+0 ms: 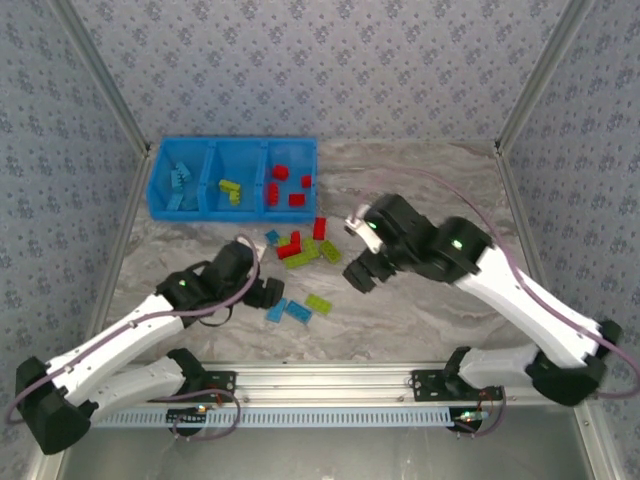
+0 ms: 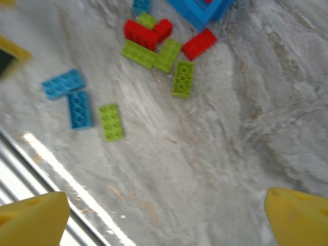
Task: Sort the legos into containers by color
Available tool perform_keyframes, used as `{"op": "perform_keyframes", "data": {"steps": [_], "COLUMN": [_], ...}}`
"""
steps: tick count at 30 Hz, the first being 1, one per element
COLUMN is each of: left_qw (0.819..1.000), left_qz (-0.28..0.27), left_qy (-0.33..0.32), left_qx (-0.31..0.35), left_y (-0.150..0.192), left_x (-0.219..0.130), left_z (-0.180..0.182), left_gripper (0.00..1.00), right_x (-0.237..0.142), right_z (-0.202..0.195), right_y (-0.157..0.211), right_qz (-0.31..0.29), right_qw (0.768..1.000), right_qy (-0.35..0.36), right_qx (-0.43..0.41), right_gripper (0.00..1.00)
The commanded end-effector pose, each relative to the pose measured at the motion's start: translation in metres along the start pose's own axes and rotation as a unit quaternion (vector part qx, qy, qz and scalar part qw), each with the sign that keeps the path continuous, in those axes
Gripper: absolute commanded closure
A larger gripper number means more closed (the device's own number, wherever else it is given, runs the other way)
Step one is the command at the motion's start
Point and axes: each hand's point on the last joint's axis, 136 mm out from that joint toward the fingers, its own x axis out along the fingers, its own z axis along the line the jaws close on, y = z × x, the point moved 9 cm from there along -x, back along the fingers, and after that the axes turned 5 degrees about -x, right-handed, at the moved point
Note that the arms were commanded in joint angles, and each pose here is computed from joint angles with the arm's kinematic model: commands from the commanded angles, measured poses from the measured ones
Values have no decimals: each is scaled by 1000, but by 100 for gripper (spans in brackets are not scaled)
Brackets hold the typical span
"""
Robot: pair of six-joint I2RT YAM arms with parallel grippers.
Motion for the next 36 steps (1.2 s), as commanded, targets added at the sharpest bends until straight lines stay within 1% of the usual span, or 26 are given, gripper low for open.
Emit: {"op": "perform_keyframes", "data": {"steps": [1,4,8,11,15,18,20,21,24,26,28,32,36], "left_qw": [998,996,994,991,989,988,989,990,992,993,995,999,997], "left_qz": [63,82,108,124,134,133,130,128,116,105,88,28,-44], "left_qy": [-20,-11,-27,-46,-63,-67,-63,-61,-53,-47,-38,-22,-45], "left_qx": [-22,-17,7,21,29,29,26,24,20,15,7,-11,-42], "left_y": [29,36,37,38,41,43,43,43,42,39,31,2,-43], "left_x": [18,39,62,78,92,100,102,102,99,94,83,45,11], "left_z": [-2,-12,-21,-23,-23,-22,-23,-23,-23,-22,-21,-11,23], "left_gripper": [16,18,19,25,37,44,51,57,69,74,77,78,78], "right_x": [-4,-6,3,9,14,17,19,20,22,23,22,18,17], "right_z": [11,12,13,14,15,17,19,20,26,29,32,32,30], "right_y": [6,22,37,42,46,47,46,46,43,40,37,33,32], "right_qz": [-77,-95,-75,-60,-49,-49,-47,-48,-56,-65,-75,-87,-96], "right_qw": [993,988,989,989,989,987,986,985,981,977,975,973,973], "right_qy": [-59,-67,-63,-62,-65,-72,-79,-86,-116,-136,-145,-143,-131], "right_qx": [72,99,114,120,127,133,137,139,145,149,154,160,164], "right_gripper": [0,0,0,0,0,0,0,0,0,0,0,0,0]}}
